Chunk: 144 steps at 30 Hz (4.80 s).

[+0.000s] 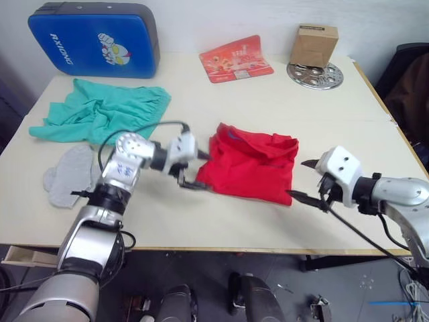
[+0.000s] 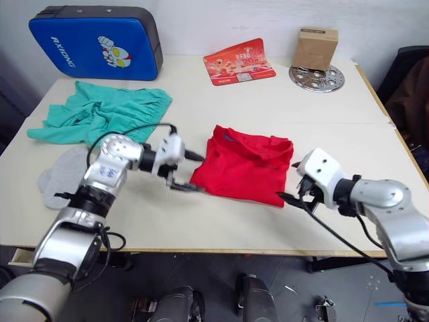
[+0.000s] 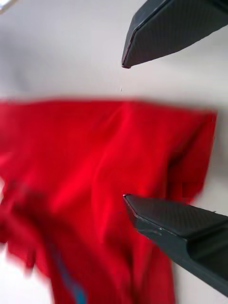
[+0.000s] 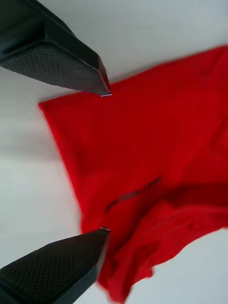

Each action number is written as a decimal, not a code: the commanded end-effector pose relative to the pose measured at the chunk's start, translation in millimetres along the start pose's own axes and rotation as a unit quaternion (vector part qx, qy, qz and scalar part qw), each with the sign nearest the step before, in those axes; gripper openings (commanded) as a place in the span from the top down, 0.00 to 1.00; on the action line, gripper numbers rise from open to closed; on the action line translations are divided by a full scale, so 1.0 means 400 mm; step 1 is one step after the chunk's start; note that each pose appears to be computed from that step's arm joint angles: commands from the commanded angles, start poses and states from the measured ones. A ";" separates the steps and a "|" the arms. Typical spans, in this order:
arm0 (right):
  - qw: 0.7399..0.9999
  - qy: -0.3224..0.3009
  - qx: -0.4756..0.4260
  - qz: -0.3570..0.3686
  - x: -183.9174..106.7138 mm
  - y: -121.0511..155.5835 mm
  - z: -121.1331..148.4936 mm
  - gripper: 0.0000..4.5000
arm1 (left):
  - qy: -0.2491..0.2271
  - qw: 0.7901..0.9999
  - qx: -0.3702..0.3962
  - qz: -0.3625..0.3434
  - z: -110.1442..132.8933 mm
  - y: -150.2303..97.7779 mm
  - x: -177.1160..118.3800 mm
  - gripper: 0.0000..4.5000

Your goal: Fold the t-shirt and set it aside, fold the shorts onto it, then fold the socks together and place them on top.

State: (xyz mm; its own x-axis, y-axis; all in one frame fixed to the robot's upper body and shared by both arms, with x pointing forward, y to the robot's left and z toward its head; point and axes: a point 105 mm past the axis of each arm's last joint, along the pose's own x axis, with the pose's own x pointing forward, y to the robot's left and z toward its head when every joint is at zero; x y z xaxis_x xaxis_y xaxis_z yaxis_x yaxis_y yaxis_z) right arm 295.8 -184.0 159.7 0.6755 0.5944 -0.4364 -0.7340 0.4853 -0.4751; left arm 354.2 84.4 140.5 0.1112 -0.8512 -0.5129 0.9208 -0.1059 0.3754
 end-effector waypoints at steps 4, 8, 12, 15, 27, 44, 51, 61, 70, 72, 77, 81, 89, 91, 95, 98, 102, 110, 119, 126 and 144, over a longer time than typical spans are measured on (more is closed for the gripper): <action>0.995 0.037 -0.091 0.013 0.048 0.037 -0.040 0.00 | 0.015 0.997 0.057 0.040 0.026 0.044 0.041 0.01; 0.993 0.056 -0.104 0.011 0.078 0.045 -0.077 0.09 | 0.030 0.997 0.053 0.042 0.005 0.046 0.043 0.10; 0.988 0.074 -0.136 0.010 0.088 0.041 -0.107 0.36 | 0.031 0.998 0.034 0.048 -0.011 0.049 0.042 0.36; 0.986 0.073 -0.147 0.005 0.093 0.035 -0.111 0.59 | 0.020 0.999 0.017 0.046 -0.013 0.047 0.042 0.57; 0.970 -0.005 -0.239 0.046 0.070 0.067 -0.064 1.00 | -0.044 0.993 -0.099 -0.053 0.003 -0.107 -0.020 0.99; 0.974 -0.029 -0.201 0.104 0.002 0.164 -0.080 0.89 | -0.008 0.983 -0.183 -0.029 -0.033 -0.216 -0.041 0.88; 0.986 -0.072 -0.056 0.139 -0.077 0.180 0.000 0.53 | -0.074 0.957 -0.274 -0.065 0.043 -0.184 -0.144 0.48; 0.991 -0.090 0.055 0.077 0.014 0.137 0.037 1.00 | -0.098 0.960 -0.258 -0.046 0.074 -0.056 -0.064 0.99; 0.996 -0.006 0.050 0.069 0.058 0.159 -0.060 1.00 | -0.067 0.950 -0.293 0.088 -0.036 0.103 0.013 1.00; 0.996 0.006 0.050 0.076 0.038 0.171 -0.076 1.00 | -0.081 0.941 -0.305 0.120 -0.037 0.132 -0.002 1.00; 0.995 -0.004 0.061 0.082 -0.019 0.171 -0.068 1.00 | -0.129 0.928 -0.309 0.161 -0.009 0.182 -0.071 1.00; 0.990 -0.062 0.104 0.070 -0.030 0.130 -0.001 1.00 | -0.188 0.936 -0.284 0.086 0.071 0.157 -0.106 1.00; 0.988 -0.094 0.118 0.036 0.078 0.039 0.066 1.00 | -0.128 0.963 -0.228 -0.067 0.107 -0.037 0.019 1.00; 0.990 -0.075 0.118 0.029 0.118 0.029 0.052 1.00 | -0.086 0.970 -0.220 -0.060 0.064 -0.057 0.053 1.00; 0.989 -0.028 0.144 -0.037 0.185 -0.037 -0.008 1.00 | -0.038 0.972 -0.231 -0.027 -0.015 -0.062 0.077 1.00; 0.982 0.018 0.157 -0.101 0.187 -0.097 -0.074 1.00 | -0.020 0.971 -0.238 -0.004 -0.058 -0.059 0.060 1.00; 0.970 0.035 0.176 -0.164 0.135 -0.166 -0.119 1.00 | -0.033 0.966 -0.257 0.019 -0.072 -0.057 0.013 1.00; 0.949 -0.051 0.312 -0.007 -0.028 -0.073 -0.014 0.92 | -0.125 0.961 -0.243 0.030 0.059 -0.038 -0.118 1.00; 0.885 0.012 0.449 0.120 -0.051 0.088 -0.070 0.24 | -0.151 0.977 -0.148 0.033 0.133 -0.042 -0.164 0.44; 0.854 0.007 0.509 0.108 0.027 0.090 -0.091 0.00 | -0.183 0.966 -0.172 -0.057 0.174 -0.090 -0.179 0.01; 0.841 0.012 0.524 0.133 0.170 0.111 -0.072 0.37 | -0.182 0.973 -0.128 -0.067 0.216 -0.078 -0.152 0.00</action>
State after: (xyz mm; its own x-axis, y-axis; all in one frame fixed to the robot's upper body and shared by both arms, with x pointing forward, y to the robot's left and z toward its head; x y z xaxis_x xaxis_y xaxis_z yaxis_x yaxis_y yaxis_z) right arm 316.2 -141.9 107.6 0.5030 0.7781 -0.3762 -0.5600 0.6250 0.5438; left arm 288.7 97.6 218.3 -0.1067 -0.9696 -0.2203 0.9915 -0.1205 0.0500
